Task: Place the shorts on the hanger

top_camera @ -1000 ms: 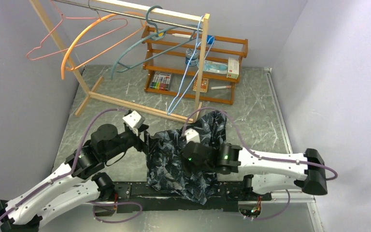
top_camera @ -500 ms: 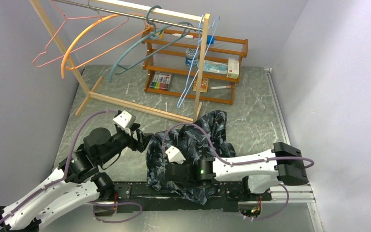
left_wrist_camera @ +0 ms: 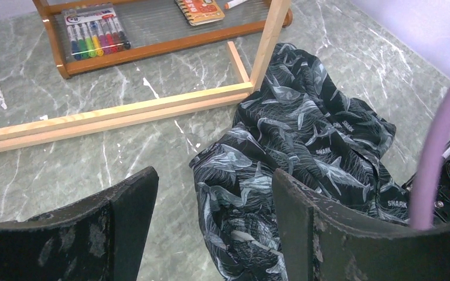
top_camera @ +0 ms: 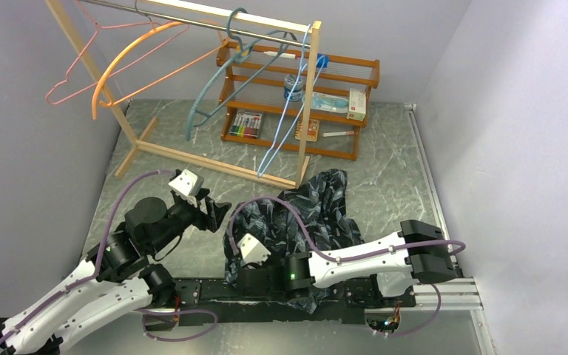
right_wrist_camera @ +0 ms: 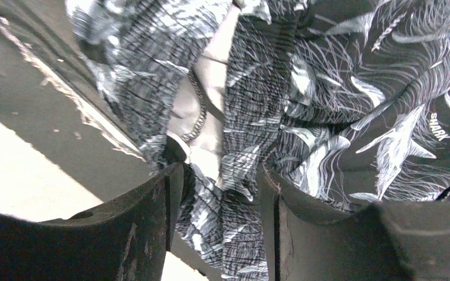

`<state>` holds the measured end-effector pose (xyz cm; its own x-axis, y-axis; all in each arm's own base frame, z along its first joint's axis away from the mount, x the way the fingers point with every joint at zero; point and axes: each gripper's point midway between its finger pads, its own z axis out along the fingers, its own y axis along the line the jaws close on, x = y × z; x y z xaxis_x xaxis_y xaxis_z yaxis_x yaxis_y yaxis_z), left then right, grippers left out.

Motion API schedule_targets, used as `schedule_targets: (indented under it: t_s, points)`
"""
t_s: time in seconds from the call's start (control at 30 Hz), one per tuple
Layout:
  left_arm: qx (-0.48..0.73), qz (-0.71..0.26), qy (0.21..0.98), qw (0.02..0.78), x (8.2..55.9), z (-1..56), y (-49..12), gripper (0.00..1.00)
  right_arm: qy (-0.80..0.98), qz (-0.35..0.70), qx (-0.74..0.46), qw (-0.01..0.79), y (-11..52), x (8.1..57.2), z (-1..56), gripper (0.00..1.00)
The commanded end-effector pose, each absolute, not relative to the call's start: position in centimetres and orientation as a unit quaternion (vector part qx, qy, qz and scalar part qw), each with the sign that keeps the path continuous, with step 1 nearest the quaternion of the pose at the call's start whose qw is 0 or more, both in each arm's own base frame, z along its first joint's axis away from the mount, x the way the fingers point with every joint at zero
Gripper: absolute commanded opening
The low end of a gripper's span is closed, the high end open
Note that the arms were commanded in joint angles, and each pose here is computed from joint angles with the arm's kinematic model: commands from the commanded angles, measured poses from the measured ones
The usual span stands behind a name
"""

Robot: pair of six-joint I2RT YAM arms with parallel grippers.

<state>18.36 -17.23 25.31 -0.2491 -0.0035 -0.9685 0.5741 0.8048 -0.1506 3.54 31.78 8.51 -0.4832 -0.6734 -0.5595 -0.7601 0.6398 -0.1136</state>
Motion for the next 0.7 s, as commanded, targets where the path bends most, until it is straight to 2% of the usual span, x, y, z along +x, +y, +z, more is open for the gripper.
schedule_targets:
  t_s: [0.0,0.17,0.4,0.67]
  points:
    - [0.176,-0.247,0.743,0.596,18.5,26.7,-16.7,0.76,0.863,0.024,-0.412,0.29,29.6,4.4,6.5,0.53]
    - [0.176,-0.249,0.743,0.596,18.4,26.6,-16.7,0.76,0.872,-0.016,-0.401,0.279,27.5,5.9,4.8,0.53]
    - [0.175,-0.243,0.747,0.593,18.6,26.4,-16.7,0.75,0.873,0.008,-0.418,0.252,27.9,4.8,3.5,0.58]
    - [0.176,-0.241,0.748,0.593,18.7,26.3,-16.7,0.75,0.863,0.025,-0.424,0.274,28.9,5.0,5.6,0.6]
